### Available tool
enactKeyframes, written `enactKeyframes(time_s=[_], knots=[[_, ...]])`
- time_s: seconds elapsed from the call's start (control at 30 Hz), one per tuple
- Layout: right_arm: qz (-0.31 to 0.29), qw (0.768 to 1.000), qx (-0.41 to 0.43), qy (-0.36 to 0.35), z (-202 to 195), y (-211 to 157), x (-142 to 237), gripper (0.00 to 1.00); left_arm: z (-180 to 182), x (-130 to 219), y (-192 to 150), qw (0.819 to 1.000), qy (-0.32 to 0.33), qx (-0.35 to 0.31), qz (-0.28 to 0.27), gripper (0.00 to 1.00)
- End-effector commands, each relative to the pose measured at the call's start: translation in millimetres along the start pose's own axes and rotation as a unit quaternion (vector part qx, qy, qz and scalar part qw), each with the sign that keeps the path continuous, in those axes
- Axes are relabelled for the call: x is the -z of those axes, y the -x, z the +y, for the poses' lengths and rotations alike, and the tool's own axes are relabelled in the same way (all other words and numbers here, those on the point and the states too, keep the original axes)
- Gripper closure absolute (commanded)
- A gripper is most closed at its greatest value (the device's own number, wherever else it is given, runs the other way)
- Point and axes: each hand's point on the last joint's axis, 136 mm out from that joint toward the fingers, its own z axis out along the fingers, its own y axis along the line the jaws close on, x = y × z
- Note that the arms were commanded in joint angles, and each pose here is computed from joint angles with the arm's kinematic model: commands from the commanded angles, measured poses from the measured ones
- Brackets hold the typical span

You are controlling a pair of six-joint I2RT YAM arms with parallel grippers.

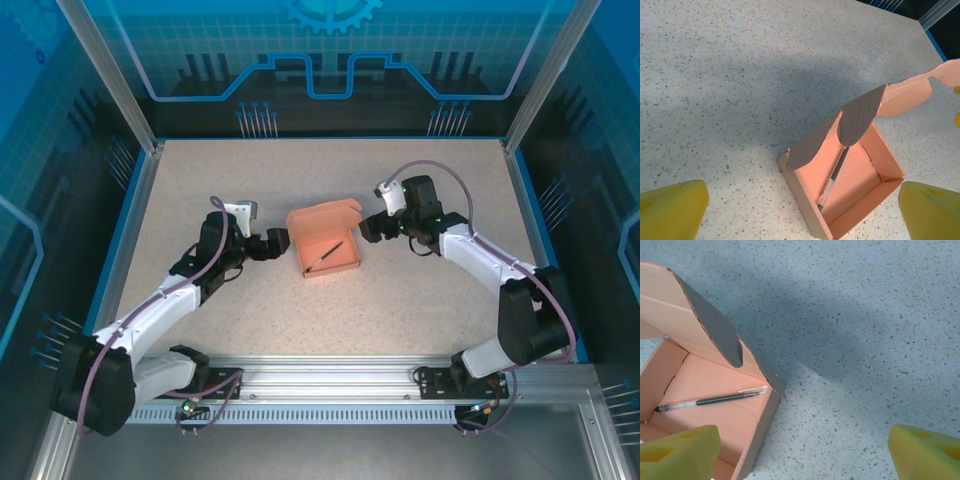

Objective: Fold the paper box

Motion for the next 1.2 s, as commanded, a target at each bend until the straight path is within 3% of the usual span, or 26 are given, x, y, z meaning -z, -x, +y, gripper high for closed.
enactKeyframes(time_s=[0.0,0.2,0.63,1.17], knots=[[0.012,0.998,0.04,0.039,8,2,-1,0.12,-2,-5,0,1.0,-0.012,-0.024,0.005,0.01],[0.007,0.993,0.09,0.075,16,11,-11,0.15,-11,-12,-1,0.998,-0.039,-0.037,0.018,0.02],[0.024,0.981,0.166,0.097,22,13,-34,0.45,-11,-16,0,0.998,-0.036,-0.039,0.021,0.06],[0.028,0.975,0.197,0.099,31,16,-49,0.8,-10,-19,1,0.997,-0.031,-0.059,0.027,0.22]])
